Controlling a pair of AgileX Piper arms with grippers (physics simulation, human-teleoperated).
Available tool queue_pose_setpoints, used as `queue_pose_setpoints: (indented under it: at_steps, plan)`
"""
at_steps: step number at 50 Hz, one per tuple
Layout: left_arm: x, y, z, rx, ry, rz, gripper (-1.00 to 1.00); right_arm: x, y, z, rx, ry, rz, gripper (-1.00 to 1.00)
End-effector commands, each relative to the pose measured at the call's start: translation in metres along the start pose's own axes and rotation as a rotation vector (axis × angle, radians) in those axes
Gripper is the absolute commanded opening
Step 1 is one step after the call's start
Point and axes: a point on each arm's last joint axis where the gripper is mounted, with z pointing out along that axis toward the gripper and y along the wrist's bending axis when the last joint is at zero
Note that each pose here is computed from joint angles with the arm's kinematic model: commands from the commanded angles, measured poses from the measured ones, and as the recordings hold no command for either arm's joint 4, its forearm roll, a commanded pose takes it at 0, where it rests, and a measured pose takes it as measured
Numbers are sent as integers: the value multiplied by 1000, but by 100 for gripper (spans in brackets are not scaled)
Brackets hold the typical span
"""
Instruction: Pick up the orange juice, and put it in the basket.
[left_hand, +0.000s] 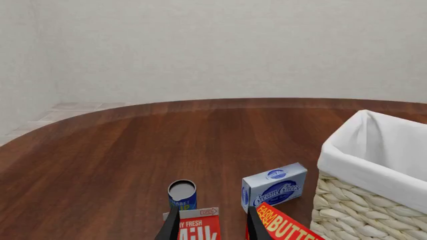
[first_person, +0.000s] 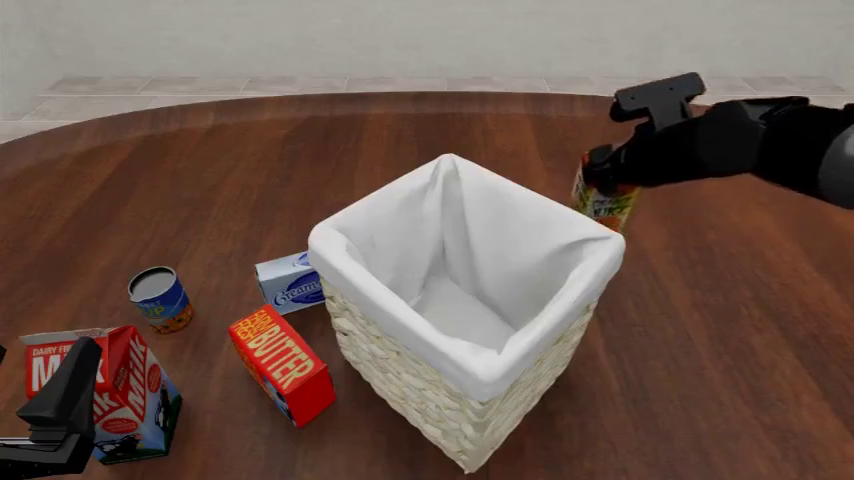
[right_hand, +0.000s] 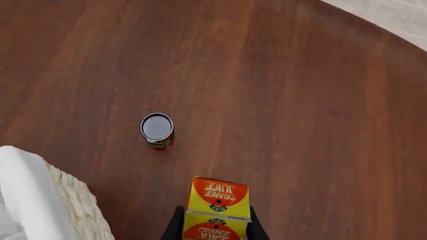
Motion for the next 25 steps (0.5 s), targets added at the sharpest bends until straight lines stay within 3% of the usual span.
queue_pose_setpoints:
  at_steps: [1, 25]
  plan:
    - [0, 0, 0, 0, 0, 0, 100, -28, -7, -26, 21, -88, 3, -100]
    - [0, 0, 0, 0, 0, 0, 100, -59, 13, -79, -15, -203, -69, -100]
